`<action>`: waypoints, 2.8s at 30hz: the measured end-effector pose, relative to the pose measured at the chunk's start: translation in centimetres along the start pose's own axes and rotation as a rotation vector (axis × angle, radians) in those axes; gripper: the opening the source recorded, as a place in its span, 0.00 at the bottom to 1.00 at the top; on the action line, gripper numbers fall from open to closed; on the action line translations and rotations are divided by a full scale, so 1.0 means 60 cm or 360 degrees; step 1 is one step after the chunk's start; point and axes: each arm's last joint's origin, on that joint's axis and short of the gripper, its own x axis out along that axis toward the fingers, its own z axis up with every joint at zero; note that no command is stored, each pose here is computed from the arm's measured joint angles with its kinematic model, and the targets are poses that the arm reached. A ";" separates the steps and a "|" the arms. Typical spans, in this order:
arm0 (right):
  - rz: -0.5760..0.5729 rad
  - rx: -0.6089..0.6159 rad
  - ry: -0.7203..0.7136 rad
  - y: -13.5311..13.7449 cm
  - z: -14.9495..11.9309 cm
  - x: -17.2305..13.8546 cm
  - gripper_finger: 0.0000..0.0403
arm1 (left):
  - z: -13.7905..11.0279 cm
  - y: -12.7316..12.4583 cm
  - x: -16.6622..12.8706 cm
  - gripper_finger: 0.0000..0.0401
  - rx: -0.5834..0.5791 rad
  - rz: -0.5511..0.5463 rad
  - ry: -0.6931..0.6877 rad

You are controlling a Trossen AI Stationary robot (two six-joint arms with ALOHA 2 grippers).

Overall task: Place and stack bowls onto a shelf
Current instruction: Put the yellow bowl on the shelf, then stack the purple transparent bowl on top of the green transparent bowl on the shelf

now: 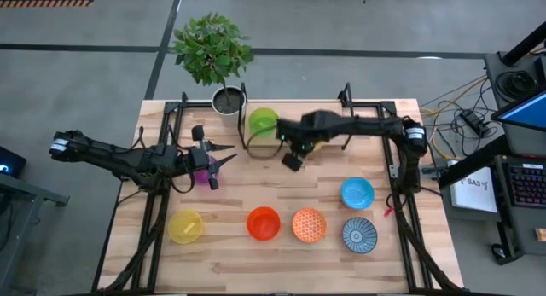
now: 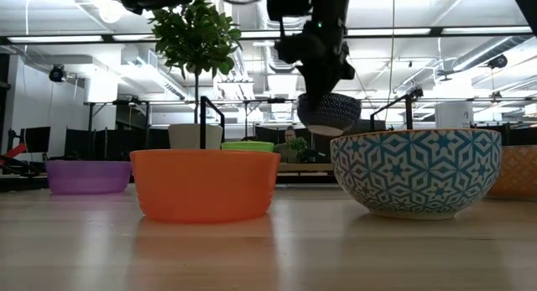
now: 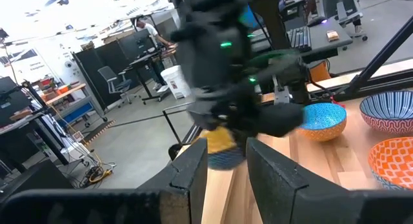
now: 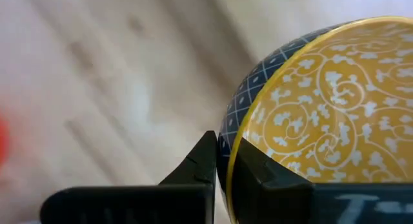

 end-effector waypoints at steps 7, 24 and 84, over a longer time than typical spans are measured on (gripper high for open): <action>-0.0113 0.0099 0.0066 -0.107 0.023 0.043 0.03 | 0.000 0.000 0.000 0.23 0.0000 0.0001 -0.0002; -0.0113 0.0076 -0.0015 -0.150 0.035 0.078 0.03 | 0.000 0.000 0.000 0.23 0.0012 0.0000 -0.0001; 0.0425 -0.0377 -0.0918 0.012 -0.168 -0.102 0.27 | -0.018 -0.012 0.005 0.23 -0.0583 -0.0041 0.0161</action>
